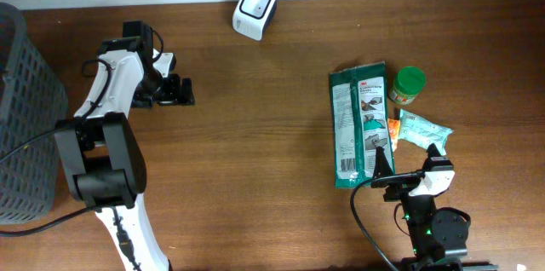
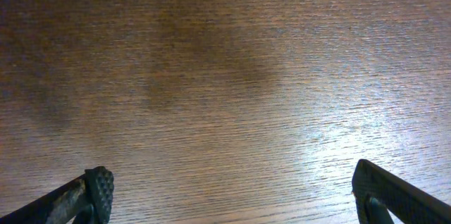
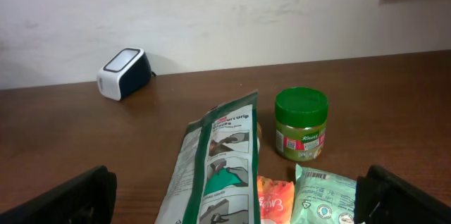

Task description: Scan the item barcode

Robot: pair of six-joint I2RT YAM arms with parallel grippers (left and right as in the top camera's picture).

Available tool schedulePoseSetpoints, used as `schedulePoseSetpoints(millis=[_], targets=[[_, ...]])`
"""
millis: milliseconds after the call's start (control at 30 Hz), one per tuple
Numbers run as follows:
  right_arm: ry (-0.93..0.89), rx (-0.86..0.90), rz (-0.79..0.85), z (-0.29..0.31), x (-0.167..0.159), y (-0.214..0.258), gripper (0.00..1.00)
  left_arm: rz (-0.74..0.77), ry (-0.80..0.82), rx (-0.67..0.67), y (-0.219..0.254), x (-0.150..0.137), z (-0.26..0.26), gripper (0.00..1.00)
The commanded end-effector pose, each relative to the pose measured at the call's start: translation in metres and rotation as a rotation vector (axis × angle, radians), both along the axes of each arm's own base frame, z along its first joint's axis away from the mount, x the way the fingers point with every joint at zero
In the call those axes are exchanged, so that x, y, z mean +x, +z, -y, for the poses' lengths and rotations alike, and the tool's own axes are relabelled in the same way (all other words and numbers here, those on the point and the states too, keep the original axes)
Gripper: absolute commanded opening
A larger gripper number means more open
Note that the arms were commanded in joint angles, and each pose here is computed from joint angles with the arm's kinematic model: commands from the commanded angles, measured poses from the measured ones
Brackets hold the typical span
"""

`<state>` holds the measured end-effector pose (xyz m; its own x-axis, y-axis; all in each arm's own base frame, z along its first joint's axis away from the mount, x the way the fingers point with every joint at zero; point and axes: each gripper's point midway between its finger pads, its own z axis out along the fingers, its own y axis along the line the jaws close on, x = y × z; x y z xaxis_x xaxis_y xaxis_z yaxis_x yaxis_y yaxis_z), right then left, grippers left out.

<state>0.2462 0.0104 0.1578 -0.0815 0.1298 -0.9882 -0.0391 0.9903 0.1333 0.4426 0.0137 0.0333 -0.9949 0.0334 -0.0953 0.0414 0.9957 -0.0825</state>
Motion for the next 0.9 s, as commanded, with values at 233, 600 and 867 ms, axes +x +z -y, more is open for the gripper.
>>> schedulePoseSetpoints(millis=[233,600,867], targets=[[0.003,0.008,0.001,0.0,0.0,-0.001,0.99,0.187,0.007,0.015,0.078,0.011,-0.002,0.99],[0.003,0.009,0.001,0.0,0.0,-0.001,0.99,0.631,0.046,0.119,0.246,-0.052,-0.014,0.99],[0.003,0.008,0.001,0.0,0.0,-0.001,0.99,1.076,0.037,0.145,0.263,-0.106,-0.011,0.99]])
